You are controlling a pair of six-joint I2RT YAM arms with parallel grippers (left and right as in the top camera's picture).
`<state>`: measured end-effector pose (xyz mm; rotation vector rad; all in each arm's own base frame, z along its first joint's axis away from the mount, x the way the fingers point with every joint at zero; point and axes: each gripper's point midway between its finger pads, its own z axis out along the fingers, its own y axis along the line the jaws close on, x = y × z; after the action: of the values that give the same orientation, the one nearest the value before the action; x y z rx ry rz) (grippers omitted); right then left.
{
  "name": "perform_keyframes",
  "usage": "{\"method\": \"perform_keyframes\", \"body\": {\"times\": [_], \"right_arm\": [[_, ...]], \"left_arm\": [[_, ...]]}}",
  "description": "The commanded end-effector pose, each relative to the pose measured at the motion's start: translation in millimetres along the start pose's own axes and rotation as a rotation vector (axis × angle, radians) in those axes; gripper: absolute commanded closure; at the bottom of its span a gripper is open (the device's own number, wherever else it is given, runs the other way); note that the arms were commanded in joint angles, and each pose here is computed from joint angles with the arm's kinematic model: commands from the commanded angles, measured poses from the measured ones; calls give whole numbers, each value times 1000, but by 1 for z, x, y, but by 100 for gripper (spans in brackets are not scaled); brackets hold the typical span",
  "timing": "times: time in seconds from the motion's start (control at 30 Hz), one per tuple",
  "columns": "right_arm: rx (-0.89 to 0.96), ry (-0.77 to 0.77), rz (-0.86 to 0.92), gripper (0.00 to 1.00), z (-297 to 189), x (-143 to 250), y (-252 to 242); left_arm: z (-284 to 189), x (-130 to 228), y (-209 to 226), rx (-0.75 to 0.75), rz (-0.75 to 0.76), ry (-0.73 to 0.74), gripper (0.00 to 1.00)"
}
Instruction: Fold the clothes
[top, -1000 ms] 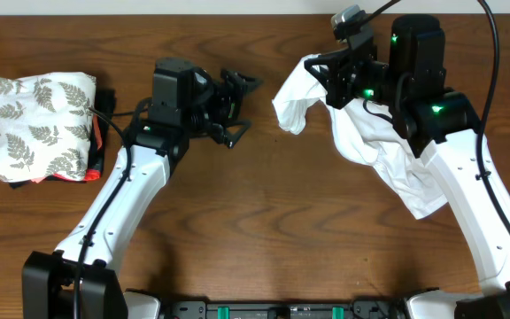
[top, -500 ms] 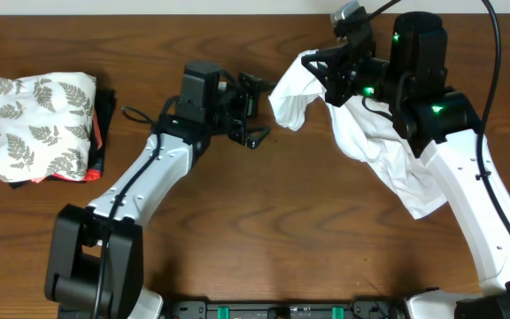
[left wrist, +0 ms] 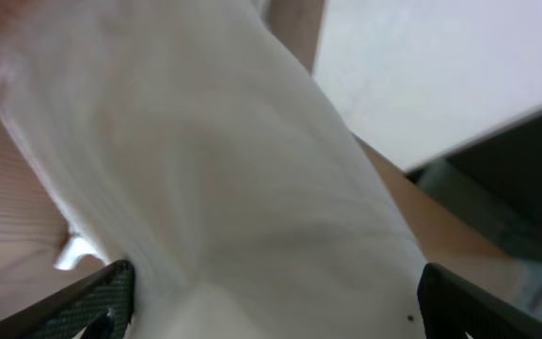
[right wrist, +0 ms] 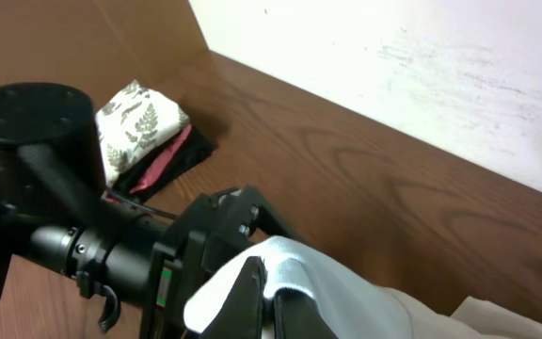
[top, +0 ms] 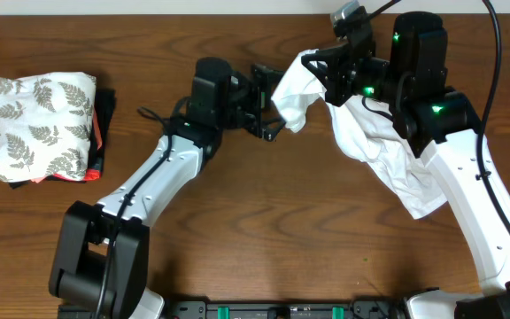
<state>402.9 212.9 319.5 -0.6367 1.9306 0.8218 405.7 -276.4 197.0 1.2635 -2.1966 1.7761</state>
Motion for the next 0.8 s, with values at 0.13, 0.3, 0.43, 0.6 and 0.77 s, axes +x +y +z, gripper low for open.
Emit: {"method": "perform_keyframes", "body": {"times": [0.13,0.3,0.43,0.6,0.77], "right_arm": [[3,-8,10,99,-4,-3,1],[3,-4,4,99,-4,-2,1],[4,-4,-6,99,-4,-2,1],[7,-2,-5,99,-4,-1,0],[31,1,-2,99,-5,-1,-4]], "left_arm": [[7,25,-4,-1,-50,93,5],[6,32,4,-37,-58,134,5],[2,17,33,-139,16,85,6],[-18,-33,79,-341,418,-77,27],[-42,-68,113,-617,978,-108,19]]}}
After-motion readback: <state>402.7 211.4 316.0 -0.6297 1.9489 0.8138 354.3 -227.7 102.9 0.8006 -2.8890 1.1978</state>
